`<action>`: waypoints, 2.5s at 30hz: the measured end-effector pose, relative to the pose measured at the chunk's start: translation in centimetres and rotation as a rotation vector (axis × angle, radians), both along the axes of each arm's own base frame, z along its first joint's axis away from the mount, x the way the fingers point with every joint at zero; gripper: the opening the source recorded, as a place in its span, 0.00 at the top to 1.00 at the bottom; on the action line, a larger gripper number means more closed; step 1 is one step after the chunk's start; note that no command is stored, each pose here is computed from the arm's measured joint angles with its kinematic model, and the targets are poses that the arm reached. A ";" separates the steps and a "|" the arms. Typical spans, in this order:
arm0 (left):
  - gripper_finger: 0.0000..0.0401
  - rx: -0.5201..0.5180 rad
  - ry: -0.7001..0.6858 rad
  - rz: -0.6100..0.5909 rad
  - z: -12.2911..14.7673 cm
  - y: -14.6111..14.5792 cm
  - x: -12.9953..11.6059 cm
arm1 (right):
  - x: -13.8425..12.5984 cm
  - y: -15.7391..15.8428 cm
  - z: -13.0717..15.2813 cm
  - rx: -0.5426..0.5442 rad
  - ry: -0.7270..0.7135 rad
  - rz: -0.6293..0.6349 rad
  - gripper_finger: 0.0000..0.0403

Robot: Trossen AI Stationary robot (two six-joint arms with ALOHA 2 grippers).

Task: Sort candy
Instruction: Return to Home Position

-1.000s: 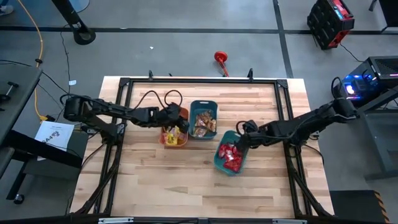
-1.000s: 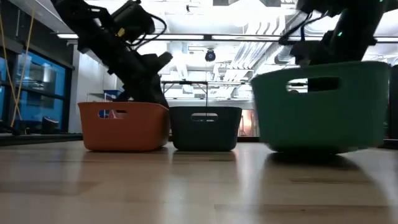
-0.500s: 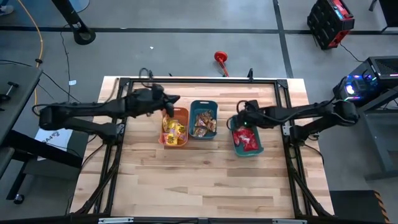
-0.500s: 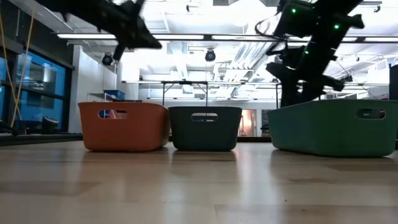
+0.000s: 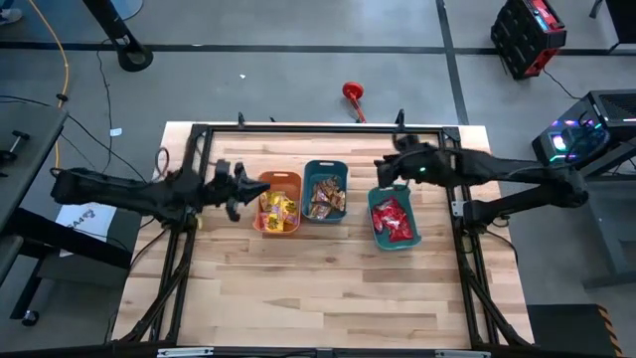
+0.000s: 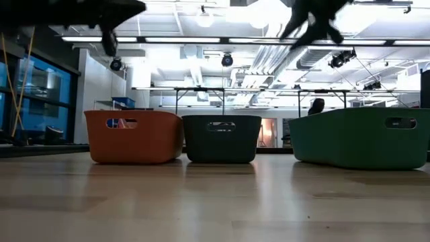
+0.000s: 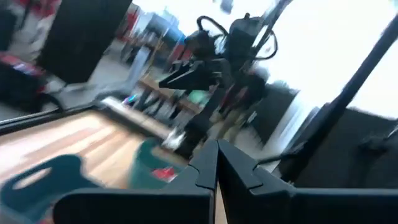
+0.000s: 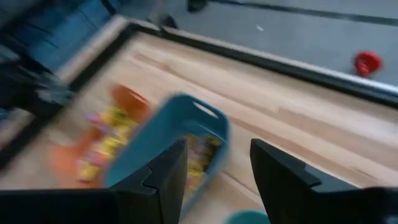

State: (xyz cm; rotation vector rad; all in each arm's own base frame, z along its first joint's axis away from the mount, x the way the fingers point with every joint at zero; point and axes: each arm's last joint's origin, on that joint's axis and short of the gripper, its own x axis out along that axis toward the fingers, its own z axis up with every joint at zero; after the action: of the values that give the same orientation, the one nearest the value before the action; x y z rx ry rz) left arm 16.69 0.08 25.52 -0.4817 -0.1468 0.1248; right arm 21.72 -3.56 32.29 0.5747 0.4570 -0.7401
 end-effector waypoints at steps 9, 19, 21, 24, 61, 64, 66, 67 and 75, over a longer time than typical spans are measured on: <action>1.00 -0.070 -0.186 0.051 -6.3 -0.3 -2.9 | -2.5 3.0 3.3 0.057 0.017 0.096 0.64; 1.00 -0.014 -0.178 0.102 -6.2 1.6 -3.2 | -7.3 7.4 -2.5 0.266 0.073 0.168 0.98; 1.00 -0.017 -0.166 0.115 -6.3 1.8 -3.2 | -7.3 7.8 -3.9 0.254 -0.040 0.204 0.99; 1.00 -0.016 -0.156 0.117 -6.4 1.8 -3.1 | -7.0 7.6 -6.1 0.191 -0.209 0.238 0.99; 1.00 -0.016 0.218 0.072 -9.7 1.3 -6.1 | -8.7 2.8 -19.1 -0.137 -0.222 0.530 1.00; 1.00 -0.025 0.171 0.055 -9.3 1.3 -6.5 | -8.9 2.8 -19.4 -0.124 -0.182 0.532 1.00; 1.00 -0.024 0.136 0.057 -9.0 1.3 -6.7 | -9.2 3.0 -19.6 -0.116 -0.156 0.541 1.00; 1.00 -0.023 0.118 0.061 -8.9 1.3 -6.8 | -9.4 3.1 -19.5 -0.116 -0.157 0.547 1.00; 1.00 -0.021 0.077 0.079 -8.5 1.4 -7.1 | -11.0 3.3 -16.6 -0.194 -0.455 0.560 1.00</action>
State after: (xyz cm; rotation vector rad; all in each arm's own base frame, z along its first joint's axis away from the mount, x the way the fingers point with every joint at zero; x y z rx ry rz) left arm 9.58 1.50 16.97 -0.4915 -0.0891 0.2220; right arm 10.69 -0.28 15.71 0.3871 0.1048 -0.1038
